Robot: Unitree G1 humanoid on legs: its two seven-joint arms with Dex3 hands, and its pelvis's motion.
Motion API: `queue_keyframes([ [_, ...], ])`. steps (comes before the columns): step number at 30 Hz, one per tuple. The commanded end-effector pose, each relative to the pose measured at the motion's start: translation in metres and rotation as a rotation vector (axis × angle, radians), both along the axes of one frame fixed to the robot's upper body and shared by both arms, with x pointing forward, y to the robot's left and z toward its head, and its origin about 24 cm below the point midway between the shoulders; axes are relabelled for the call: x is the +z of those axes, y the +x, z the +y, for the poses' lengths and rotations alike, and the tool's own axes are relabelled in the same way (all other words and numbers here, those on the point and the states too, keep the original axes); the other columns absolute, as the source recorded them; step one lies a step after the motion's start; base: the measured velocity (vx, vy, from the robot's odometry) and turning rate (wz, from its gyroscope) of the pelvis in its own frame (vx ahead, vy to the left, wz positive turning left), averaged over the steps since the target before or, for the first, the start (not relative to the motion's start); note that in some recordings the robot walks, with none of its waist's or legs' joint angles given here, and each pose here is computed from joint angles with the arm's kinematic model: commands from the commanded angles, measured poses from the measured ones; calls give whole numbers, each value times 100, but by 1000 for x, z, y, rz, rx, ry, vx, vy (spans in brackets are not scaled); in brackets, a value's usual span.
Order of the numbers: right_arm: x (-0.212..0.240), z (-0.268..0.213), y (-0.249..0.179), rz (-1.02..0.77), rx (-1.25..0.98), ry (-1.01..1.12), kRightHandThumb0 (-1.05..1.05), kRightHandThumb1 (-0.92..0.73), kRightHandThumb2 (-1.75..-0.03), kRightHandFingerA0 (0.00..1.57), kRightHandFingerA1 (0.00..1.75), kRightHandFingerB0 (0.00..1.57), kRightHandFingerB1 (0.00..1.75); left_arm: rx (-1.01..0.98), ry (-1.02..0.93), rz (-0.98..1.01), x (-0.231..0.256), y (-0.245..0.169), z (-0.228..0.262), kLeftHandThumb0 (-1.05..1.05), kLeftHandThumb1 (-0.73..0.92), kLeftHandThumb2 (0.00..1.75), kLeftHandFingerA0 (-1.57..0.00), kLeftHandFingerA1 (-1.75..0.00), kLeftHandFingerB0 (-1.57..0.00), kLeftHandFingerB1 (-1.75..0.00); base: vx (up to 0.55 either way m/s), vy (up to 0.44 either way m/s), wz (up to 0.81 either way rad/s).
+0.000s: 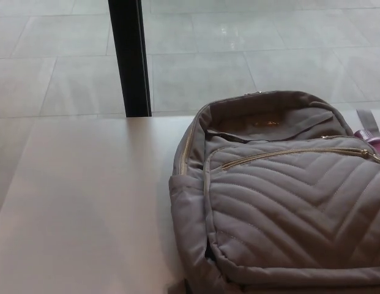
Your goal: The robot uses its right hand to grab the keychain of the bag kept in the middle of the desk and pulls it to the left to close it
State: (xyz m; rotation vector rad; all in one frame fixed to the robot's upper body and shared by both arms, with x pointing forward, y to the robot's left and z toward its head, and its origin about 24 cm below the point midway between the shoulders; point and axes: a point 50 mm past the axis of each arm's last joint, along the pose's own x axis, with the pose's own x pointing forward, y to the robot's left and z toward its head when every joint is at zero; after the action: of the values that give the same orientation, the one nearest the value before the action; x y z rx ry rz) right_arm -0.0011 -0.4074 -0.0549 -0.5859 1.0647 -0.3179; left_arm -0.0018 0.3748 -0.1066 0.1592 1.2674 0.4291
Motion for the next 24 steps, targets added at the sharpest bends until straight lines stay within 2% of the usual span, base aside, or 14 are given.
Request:
queue_keyframes([
  [1, 19, -14, 8, -97, 48, -20, -79, -47, -89, 32, 66, 2, 51, 10, -12, -66, 14, -8, 15, -37, 47, 101, -5, -55, 0, -52, 0, 0, 0],
  [2, 21, -17, 9, -113, 16, -20, -81, -61, -60, 32, 67, 0, 47, 19, -15, -63, 14, -9, 15, -37, 47, 101, -5, -54, 0, -52, 0, 0, 0],
  [4, 25, -21, 12, -181, -60, -4, -87, -65, -65, 35, 81, 0, 20, 36, -27, -79, 14, -9, 16, -37, 49, 102, -5, -55, 0, -52, 0, 0, 0],
  [6, 33, -26, 16, -274, -154, 25, -87, -65, -65, 35, 81, 0, 20, 53, -43, -104, 14, -7, 15, -37, 49, 102, -5, -55, 0, -52, 0, 0, 0],
  [7, 35, -31, 20, -323, -229, 24, -86, -65, -66, 33, 81, 0, 17, 65, -29, -106, 14, -6, 16, -61, 48, 83, -22, -64, -4, -43, 0, 0, 0],
  [8, 38, -36, 25, -379, -290, 46, -91, -55, -95, 20, 71, 0, 27, 63, -25, -105, 15, -4, 18, -64, 49, 82, -22, -64, -6, -45, 0, 0, 0],
  [9, 49, -45, 40, -462, -342, 51, -103, -63, -98, 2, 49, 0, 21, 69, -35, -123, 16, -1, 18, -63, 50, 83, -26, -65, -8, -46, 0, 0, 0],
  [13, 89, -59, 82, -720, -309, 76, -104, -65, -95, 2, 38, 0, 14, 70, -32, -234, 19, 17, 19, -63, 50, 85, -33, -69, -16, -49, 0, 0, 0],
  [14, 96, -60, 88, -742, -293, 70, -85, -65, -72, 0, 65, 0, 0, 74, -33, -249, 19, 20, 19, -60, 61, 59, -34, -69, -23, -40, 0, 0, 0],
  [15, 109, -61, 101, -782, -252, 51, -105, -65, -96, 12, 70, 0, 11, 74, -37, -277, 20, 25, 19, -59, 65, 60, -34, -67, -24, -39, 0, 0, 0],
  [16, 129, -60, 118, -848, -189, 43, -86, -69, -61, 10, 76, 0, 7, 81, -54, -320, 21, 32, 19, -59, 64, 59, -37, -69, -26, -39, 0, 0, 0],
  [22, 193, -36, 168, -1021, 36, 15, -84, -70, -62, 10, 62, 0, 35, 43, -64, -340, 21, 40, 17, -61, 64, 59, -42, -69, -29, -40, 0, 0, 0],
  [23, 203, -28, 177, -1050, 116, 10, -91, -59, -94, 9, 62, 0, 37, 29, -68, -336, 21, 40, 17, -60, 64, 59, -43, -74, -28, -43, 0, 0, 0],
  [24, 215, -18, 187, -1062, 199, 29, -80, -70, -62, 5, 59, 0, 36, 9, -62, -308, 21, 38, 17, -57, 64, 59, -42, -70, -28, -41, 0, 0, 0],
])
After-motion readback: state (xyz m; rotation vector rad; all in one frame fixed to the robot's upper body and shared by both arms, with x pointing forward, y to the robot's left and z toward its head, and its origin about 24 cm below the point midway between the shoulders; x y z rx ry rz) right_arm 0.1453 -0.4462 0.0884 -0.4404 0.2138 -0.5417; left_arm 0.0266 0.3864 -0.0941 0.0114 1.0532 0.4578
